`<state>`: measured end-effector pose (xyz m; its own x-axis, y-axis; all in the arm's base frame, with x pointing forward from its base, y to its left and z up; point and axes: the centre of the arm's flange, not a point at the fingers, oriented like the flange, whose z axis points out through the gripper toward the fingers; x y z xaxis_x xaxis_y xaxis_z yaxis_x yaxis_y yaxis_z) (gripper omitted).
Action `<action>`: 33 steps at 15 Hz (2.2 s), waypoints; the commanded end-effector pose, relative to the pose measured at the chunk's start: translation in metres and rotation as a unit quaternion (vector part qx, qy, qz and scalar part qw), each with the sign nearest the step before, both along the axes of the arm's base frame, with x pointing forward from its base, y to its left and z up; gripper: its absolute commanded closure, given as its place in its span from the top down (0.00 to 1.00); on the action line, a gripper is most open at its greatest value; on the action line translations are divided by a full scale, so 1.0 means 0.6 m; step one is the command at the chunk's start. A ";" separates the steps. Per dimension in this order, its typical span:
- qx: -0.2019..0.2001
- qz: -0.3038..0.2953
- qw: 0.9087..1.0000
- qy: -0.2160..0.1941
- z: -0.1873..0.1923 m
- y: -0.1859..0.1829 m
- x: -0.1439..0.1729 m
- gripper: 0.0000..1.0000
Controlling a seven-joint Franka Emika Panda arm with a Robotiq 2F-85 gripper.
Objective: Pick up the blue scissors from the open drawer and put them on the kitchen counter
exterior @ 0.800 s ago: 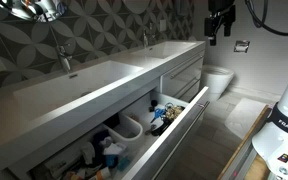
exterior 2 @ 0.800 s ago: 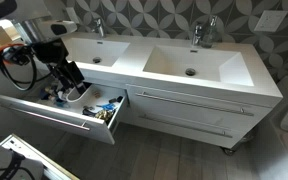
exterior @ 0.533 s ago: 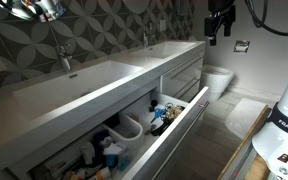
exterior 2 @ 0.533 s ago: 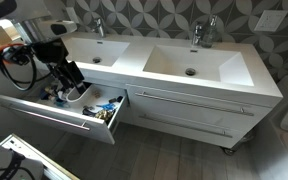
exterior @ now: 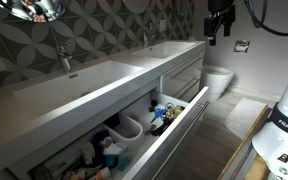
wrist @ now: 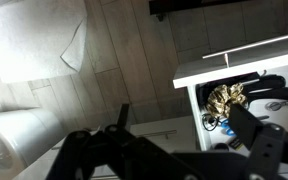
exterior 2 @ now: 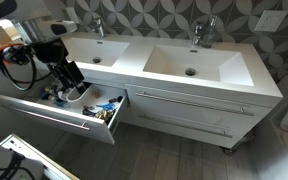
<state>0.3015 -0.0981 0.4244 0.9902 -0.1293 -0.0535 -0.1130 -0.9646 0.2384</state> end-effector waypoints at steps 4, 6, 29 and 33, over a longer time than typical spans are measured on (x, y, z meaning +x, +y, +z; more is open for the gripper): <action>0.010 -0.118 0.993 -0.002 -0.042 0.010 0.063 1.00; 0.019 -0.164 0.986 0.003 -0.064 0.005 0.080 1.00; 0.010 -0.373 0.927 -0.041 -0.187 0.213 0.266 1.00; 0.010 -0.374 0.927 -0.041 -0.187 0.210 0.267 1.00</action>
